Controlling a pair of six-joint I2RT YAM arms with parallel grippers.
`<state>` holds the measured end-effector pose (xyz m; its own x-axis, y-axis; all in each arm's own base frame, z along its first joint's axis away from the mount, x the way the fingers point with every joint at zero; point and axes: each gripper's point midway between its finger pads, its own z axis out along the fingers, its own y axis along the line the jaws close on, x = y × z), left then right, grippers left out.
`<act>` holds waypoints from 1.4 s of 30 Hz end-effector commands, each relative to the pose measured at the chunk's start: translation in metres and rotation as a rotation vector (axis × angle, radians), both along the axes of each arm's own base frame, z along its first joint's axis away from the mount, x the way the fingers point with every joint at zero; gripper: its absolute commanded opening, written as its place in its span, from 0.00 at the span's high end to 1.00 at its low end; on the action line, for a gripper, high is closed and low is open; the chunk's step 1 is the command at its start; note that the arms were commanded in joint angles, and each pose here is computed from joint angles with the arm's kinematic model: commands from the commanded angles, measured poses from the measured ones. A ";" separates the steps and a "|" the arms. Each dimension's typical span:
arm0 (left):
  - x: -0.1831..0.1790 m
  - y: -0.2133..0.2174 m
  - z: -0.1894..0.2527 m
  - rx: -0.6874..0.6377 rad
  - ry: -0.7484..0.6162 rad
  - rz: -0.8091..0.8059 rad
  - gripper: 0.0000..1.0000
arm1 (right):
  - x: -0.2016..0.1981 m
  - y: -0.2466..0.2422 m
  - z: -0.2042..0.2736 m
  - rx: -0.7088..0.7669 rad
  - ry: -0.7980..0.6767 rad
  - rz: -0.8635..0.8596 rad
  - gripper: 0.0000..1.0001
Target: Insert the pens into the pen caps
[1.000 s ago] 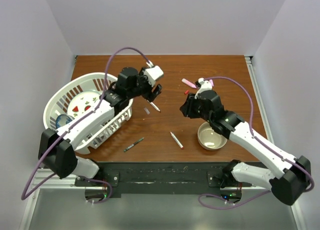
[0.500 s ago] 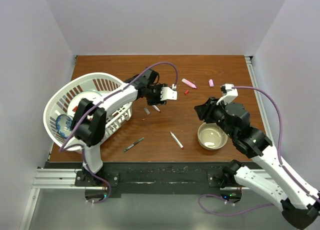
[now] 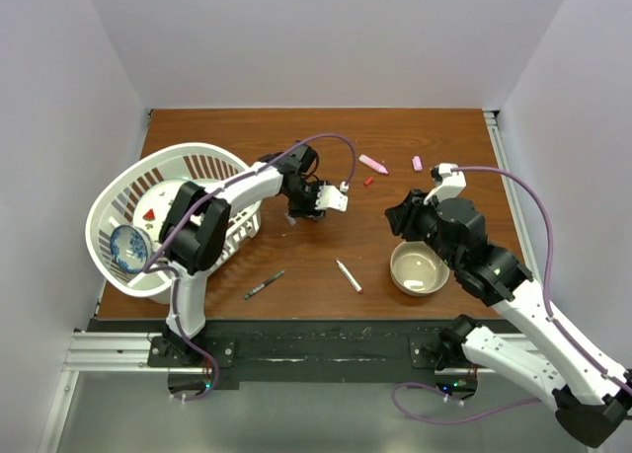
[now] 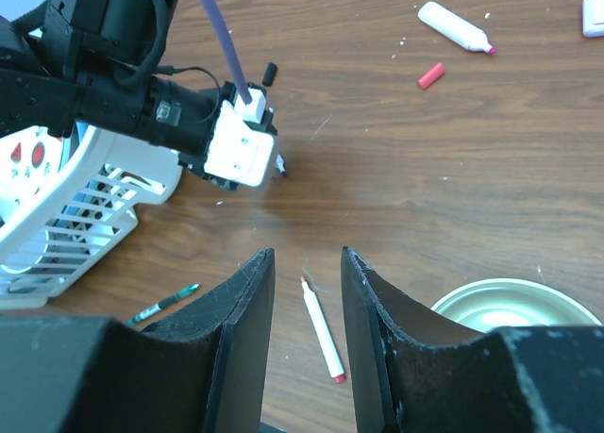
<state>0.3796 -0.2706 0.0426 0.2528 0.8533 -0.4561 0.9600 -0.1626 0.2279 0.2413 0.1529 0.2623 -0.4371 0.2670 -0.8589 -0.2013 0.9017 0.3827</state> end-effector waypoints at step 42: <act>0.018 -0.064 0.120 -0.570 -0.011 0.296 1.00 | 0.000 0.010 0.006 0.058 -0.068 0.050 0.54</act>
